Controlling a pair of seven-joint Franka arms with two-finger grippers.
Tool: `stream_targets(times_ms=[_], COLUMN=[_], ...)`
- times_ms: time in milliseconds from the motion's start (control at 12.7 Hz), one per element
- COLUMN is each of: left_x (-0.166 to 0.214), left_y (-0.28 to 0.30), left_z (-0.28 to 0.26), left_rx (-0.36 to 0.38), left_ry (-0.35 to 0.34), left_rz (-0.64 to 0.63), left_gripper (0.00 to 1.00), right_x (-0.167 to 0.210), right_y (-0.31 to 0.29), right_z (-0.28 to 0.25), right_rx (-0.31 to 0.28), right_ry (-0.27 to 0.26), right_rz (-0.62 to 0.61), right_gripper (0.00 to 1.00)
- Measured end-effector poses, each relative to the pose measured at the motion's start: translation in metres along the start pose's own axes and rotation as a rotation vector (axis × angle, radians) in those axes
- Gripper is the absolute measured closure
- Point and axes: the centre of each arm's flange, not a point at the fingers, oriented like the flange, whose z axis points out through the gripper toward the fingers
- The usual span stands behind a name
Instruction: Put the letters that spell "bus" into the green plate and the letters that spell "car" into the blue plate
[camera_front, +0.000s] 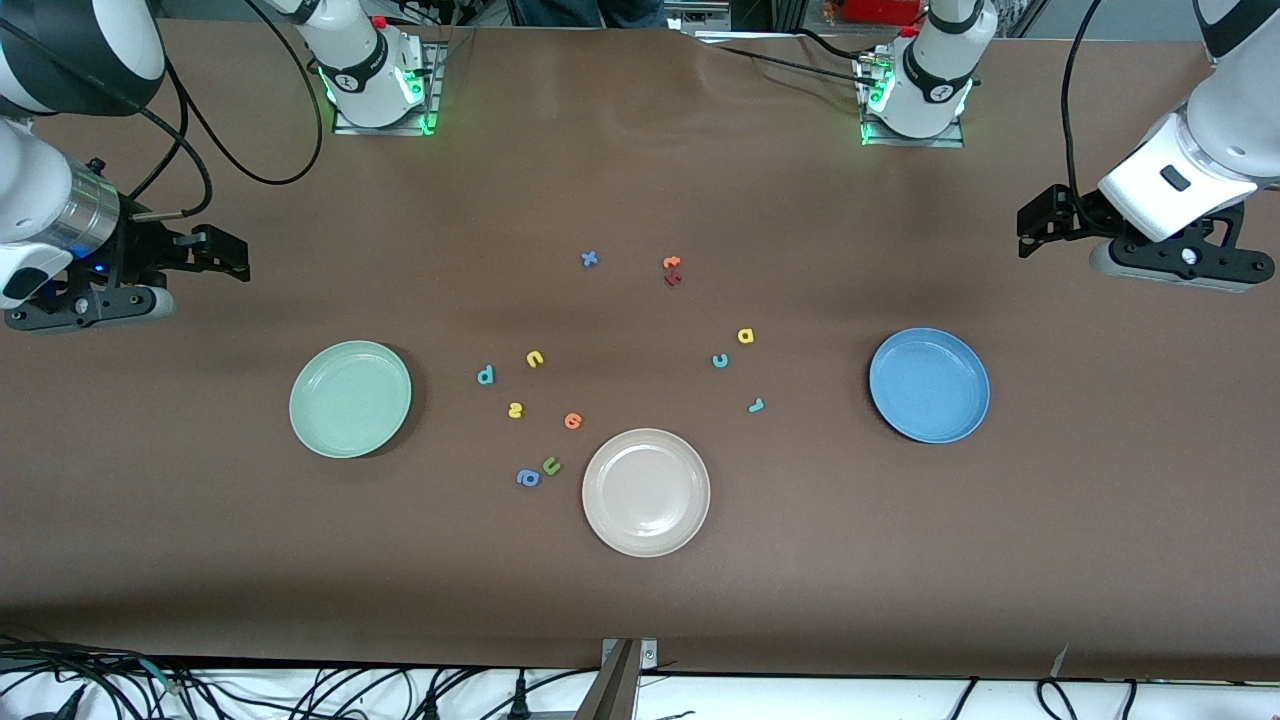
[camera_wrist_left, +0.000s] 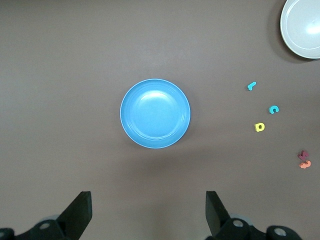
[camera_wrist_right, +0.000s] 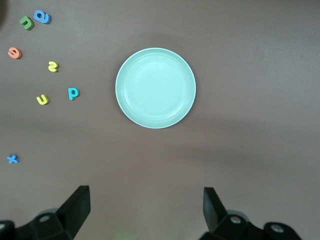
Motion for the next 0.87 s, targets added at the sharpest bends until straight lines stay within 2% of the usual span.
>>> stream_targets(times_ms=[630,867], left_x=[0.0000,-0.0024], left_y=[0.0001,0.0002], left_z=[0.0000,0.0020], left_rx=[0.000,-0.001], left_ry=[0.000,-0.023], left_rz=[0.000,0.000], left_gripper=[0.00,0.00], right_x=[0.0001,0.0001], right_y=[-0.0003,0.0001], right_z=[0.0001,0.0001], right_rx=[-0.005,-0.009], right_ry=[-0.001,-0.001], right_rz=[-0.006,-0.007], right_gripper=[0.00,0.00])
